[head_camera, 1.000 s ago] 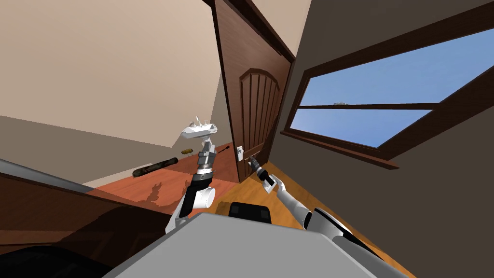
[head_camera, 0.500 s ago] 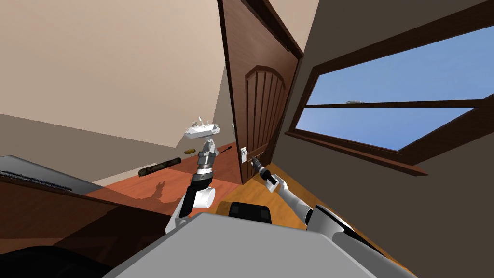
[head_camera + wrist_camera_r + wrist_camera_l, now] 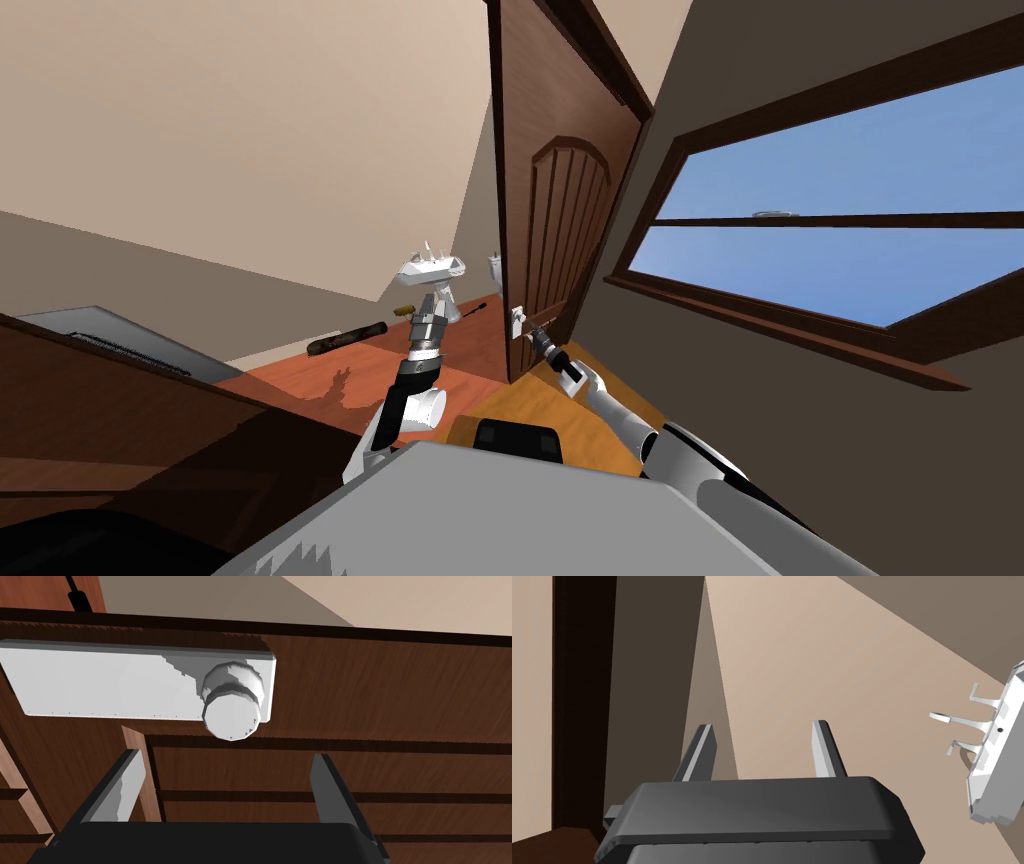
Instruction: Pull the door open
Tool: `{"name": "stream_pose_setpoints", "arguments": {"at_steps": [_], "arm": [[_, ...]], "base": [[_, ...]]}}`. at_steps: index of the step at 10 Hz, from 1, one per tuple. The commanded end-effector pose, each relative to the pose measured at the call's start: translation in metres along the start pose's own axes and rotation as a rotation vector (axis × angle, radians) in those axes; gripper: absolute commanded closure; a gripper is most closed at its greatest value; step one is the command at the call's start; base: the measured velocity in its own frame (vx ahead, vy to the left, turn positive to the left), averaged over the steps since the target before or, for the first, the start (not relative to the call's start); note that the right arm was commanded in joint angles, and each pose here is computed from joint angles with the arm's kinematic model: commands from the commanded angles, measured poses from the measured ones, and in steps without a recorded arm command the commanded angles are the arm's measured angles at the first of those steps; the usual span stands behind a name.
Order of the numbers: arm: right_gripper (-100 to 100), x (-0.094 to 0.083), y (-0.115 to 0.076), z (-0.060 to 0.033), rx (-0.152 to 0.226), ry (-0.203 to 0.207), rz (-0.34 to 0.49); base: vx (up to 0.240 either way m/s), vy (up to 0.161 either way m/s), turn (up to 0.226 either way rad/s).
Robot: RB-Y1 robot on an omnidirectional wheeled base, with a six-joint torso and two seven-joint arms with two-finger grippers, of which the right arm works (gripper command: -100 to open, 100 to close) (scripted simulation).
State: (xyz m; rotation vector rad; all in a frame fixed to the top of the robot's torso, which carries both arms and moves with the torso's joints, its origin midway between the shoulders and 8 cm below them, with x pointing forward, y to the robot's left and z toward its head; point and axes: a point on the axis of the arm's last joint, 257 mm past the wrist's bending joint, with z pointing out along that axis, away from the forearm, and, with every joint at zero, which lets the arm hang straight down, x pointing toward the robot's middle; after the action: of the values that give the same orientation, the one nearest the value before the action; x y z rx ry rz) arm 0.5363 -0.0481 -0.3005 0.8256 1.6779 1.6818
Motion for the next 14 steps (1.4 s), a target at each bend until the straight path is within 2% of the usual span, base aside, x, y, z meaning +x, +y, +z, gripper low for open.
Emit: {"name": "stream_pose_setpoints", "arguments": {"at_steps": [1, 2, 4, 5, 7, 10, 11, 12, 14], "arm": [[-100, -0.013, -0.002, -0.0041, 0.001, -0.012, 0.002], [-100, -0.034, -0.002, -0.0128, 0.001, -0.036, 0.002], [-100, -0.055, -0.002, -0.0218, 0.0, -0.06, 0.001], [-100, -0.075, -0.001, -0.0306, -0.001, -0.082, 0.001], [-100, -0.075, -0.001, -0.0306, -0.001, -0.082, 0.001], [-100, -0.117, 0.005, -0.0515, -0.007, -0.132, -0.002], [-100, -0.11, 0.002, -0.048, -0.003, -0.124, -0.003], [100, -0.11, 0.002, -0.048, -0.003, -0.124, -0.003], [100, -0.11, 0.002, -0.048, -0.003, -0.124, -0.003]], "base": [[0.029, 0.087, 0.093], [0.043, 0.103, 0.172], [0.057, 0.129, 0.122], [0.078, 0.132, 0.197], [0.027, 0.066, 0.03], [0.068, 0.095, 0.145], [0.044, 0.047, 0.015], [-0.008, -0.006, -0.016], [-0.013, -0.016, 0.008]]}}
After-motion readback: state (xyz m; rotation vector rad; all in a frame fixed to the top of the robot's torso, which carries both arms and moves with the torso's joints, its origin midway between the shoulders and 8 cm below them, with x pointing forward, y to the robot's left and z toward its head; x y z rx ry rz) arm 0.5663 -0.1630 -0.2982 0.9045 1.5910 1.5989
